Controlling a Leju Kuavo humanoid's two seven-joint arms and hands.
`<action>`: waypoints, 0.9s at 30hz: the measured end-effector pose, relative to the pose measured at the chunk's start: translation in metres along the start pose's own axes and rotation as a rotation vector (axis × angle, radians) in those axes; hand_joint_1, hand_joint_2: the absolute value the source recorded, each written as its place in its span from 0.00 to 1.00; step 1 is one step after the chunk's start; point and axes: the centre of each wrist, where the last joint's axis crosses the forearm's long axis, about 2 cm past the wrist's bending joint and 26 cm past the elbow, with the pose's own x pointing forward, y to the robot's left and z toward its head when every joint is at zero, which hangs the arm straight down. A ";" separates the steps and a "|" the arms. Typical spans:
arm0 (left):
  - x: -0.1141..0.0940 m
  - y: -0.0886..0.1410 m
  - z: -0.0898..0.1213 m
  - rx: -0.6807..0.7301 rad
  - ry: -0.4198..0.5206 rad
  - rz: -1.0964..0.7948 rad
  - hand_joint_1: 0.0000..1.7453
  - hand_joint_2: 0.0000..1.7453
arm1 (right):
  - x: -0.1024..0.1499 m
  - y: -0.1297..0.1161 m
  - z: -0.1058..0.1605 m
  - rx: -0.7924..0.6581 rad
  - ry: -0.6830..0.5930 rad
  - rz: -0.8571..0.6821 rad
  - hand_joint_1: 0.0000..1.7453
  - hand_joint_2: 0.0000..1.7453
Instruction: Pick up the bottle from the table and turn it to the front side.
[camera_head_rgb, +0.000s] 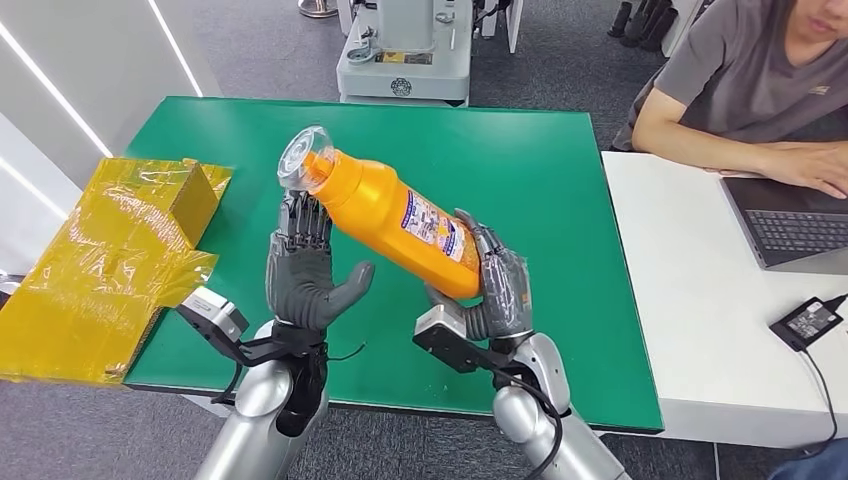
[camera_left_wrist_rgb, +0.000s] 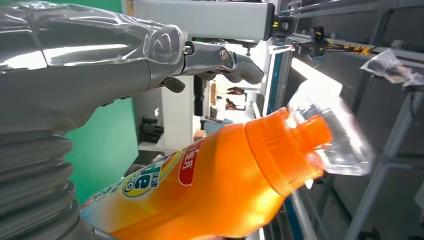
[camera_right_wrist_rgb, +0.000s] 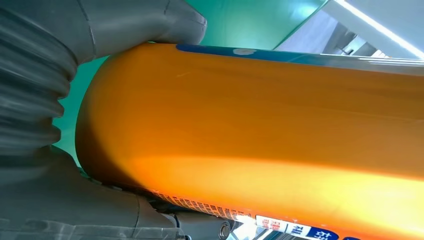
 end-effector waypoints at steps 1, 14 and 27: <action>-0.001 0.000 0.000 -0.002 0.006 -0.001 0.00 1.00 | 0.001 0.001 0.000 0.002 -0.001 -0.002 1.00 1.00; -0.006 0.002 -0.002 -0.026 0.031 -0.004 0.00 1.00 | 0.006 0.007 0.000 0.119 -0.051 -0.018 1.00 1.00; -0.006 0.012 0.000 -0.015 0.035 -0.024 0.00 1.00 | 0.000 0.009 -0.012 0.337 -0.017 0.003 1.00 1.00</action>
